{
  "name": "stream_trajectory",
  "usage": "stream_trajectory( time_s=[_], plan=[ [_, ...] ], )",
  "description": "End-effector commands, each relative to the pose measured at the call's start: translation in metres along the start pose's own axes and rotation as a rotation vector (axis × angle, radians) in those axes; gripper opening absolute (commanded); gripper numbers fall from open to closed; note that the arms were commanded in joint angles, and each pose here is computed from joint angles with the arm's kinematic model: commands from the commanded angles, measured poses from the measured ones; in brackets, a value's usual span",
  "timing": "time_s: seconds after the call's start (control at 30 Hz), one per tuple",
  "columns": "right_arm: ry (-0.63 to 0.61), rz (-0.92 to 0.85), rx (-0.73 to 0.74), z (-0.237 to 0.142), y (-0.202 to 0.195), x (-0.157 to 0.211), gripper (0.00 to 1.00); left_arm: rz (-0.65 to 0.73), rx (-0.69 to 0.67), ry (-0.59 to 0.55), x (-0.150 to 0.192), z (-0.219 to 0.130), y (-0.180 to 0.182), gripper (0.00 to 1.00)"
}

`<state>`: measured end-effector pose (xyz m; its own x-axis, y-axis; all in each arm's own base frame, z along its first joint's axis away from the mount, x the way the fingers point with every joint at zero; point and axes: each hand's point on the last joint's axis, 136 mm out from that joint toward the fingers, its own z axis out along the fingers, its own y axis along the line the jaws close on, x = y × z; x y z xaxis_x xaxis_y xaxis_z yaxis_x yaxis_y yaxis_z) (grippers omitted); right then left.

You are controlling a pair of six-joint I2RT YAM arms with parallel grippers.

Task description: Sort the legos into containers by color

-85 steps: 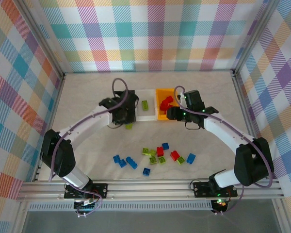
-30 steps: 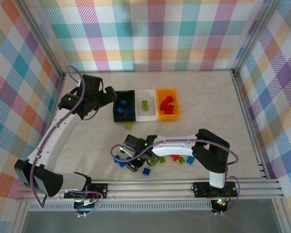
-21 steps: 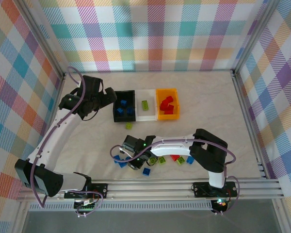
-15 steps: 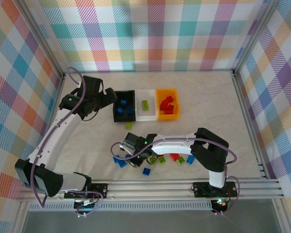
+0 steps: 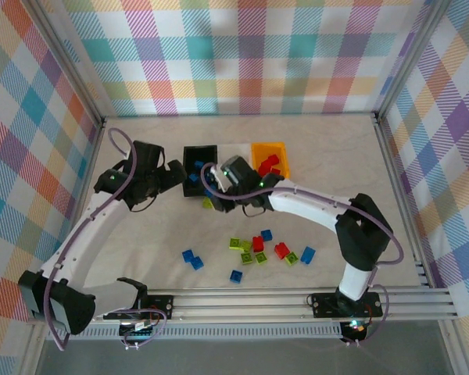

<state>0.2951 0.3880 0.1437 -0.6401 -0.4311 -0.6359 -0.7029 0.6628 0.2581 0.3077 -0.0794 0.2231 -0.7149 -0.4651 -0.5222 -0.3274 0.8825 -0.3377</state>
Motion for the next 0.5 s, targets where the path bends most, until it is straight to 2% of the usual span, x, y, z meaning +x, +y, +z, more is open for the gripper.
stream_trajectory(
  time_s=[0.0,0.23,0.47],
  plan=[
    [-0.071,0.033,-0.047,0.013,-0.007,-0.037,0.07,-0.035,0.03,0.003,0.007,-0.003,0.004,1.0],
    [-0.108,0.109,-0.057,0.036,-0.03,-0.076,0.12,-0.041,0.048,0.056,0.03,0.0,0.013,1.0],
    [-0.145,0.167,-0.091,0.039,-0.043,-0.1,0.32,-0.012,0.064,0.123,0.058,0.009,0.014,1.0]
  ],
)
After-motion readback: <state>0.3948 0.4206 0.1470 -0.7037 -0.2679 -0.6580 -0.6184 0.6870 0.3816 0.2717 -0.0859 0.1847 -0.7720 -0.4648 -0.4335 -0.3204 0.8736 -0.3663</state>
